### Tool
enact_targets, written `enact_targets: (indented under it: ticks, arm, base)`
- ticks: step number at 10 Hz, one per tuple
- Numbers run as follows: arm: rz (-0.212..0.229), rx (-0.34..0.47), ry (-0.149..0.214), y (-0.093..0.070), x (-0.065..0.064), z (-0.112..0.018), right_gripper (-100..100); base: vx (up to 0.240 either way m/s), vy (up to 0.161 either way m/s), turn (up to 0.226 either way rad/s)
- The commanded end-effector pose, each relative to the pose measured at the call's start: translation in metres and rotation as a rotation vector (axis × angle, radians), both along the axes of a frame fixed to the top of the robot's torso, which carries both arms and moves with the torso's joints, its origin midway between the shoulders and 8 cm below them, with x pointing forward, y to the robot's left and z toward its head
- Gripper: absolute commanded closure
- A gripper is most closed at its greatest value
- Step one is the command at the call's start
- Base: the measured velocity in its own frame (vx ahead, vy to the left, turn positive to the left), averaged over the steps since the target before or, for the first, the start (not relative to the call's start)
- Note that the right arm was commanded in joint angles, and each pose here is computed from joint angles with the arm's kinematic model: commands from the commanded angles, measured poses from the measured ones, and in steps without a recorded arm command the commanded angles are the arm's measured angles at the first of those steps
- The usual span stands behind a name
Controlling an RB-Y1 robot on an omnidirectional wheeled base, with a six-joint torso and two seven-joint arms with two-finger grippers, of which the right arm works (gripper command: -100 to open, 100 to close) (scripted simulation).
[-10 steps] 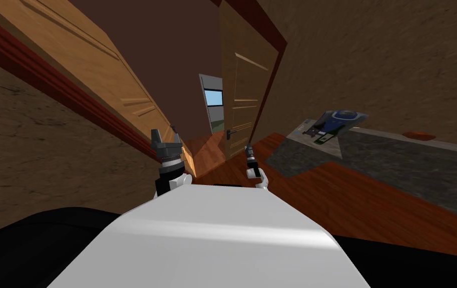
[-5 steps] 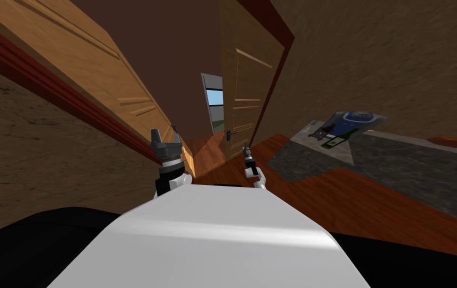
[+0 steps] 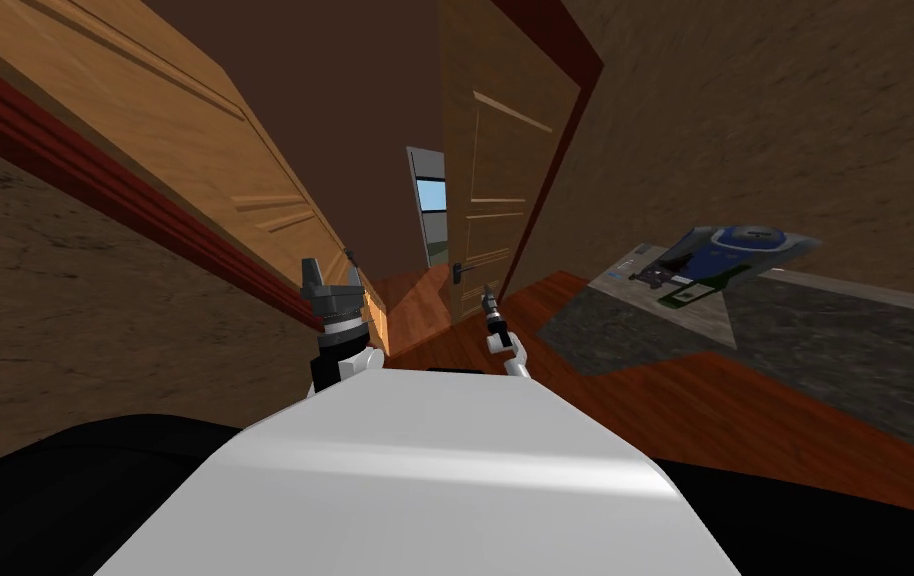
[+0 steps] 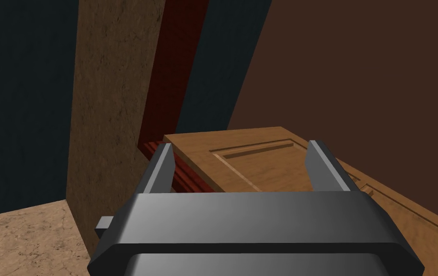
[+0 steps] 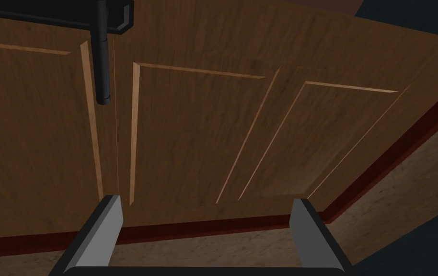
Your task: Push the door open
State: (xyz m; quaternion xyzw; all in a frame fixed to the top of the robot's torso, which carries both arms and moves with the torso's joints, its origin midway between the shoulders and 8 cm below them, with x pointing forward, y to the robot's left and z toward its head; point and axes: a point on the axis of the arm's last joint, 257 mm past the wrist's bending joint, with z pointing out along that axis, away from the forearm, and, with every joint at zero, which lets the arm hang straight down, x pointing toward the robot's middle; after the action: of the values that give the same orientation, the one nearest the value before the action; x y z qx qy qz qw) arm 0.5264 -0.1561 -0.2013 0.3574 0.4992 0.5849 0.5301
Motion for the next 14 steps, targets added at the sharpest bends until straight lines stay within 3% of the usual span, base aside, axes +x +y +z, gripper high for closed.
enact_targets:
  ticks: [1,9,14]
  arm:
    - [0.01,0.001,0.018,0.005,0.004,-0.007,-100]
    - [0.073,0.012,0.136,0.046,0.025,-0.05,-100]
    - [0.11,0.021,0.198,0.073,0.033,-0.071,-100]
  base:
    - [0.074,-0.075,0.082]
    - [0.105,-0.109,0.11]
    - [0.098,-0.117,0.097]
